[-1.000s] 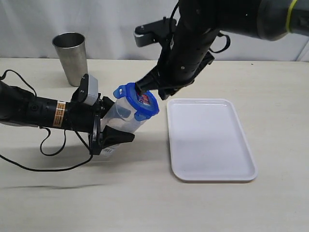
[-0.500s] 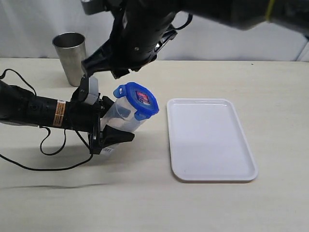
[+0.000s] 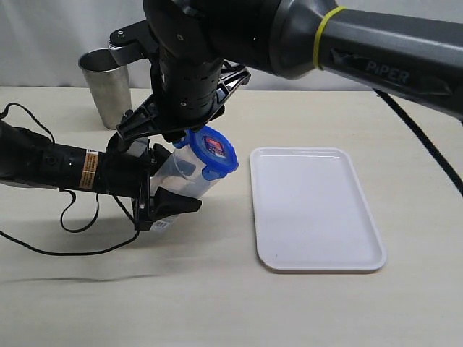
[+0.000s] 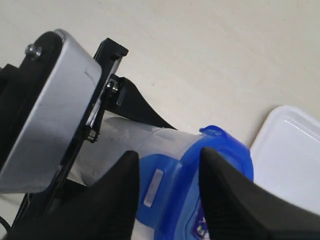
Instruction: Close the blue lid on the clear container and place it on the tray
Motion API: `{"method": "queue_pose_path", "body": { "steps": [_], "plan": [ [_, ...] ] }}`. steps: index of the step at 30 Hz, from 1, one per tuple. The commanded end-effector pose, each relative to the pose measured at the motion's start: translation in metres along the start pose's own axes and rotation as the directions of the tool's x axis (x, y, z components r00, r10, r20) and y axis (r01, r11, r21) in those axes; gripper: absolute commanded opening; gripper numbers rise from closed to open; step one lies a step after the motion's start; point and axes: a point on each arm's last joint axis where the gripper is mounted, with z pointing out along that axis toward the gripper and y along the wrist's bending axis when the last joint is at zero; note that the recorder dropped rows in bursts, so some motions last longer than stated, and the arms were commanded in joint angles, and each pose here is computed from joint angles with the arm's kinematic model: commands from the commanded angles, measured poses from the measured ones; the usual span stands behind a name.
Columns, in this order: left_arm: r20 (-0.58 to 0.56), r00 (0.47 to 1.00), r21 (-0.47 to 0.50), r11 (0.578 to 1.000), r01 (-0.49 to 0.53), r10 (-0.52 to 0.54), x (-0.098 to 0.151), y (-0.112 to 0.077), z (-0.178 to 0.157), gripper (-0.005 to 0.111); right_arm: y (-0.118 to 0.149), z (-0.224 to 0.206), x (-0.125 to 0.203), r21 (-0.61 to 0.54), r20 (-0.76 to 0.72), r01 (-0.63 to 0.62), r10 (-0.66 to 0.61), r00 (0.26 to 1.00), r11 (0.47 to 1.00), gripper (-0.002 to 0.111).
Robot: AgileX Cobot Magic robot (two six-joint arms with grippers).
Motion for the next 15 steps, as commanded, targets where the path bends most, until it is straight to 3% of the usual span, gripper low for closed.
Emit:
{"method": "queue_pose_path", "body": {
  "steps": [1, 15],
  "plan": [
    [0.016, 1.0, -0.006, 1.0, 0.0, 0.0, -0.004, 0.001, -0.001, 0.0, 0.001, 0.013, 0.009, 0.032, -0.105, 0.01, -0.007, 0.994, 0.999, 0.038],
    [0.031, 0.999, -0.015, 1.0, 0.009, -0.009, -0.006, 0.002, -0.001, 0.0, 0.005, 0.039, 0.021, 0.062, -0.224, 0.052, -0.037, 0.974, 0.997, 0.038]
  ]
}}
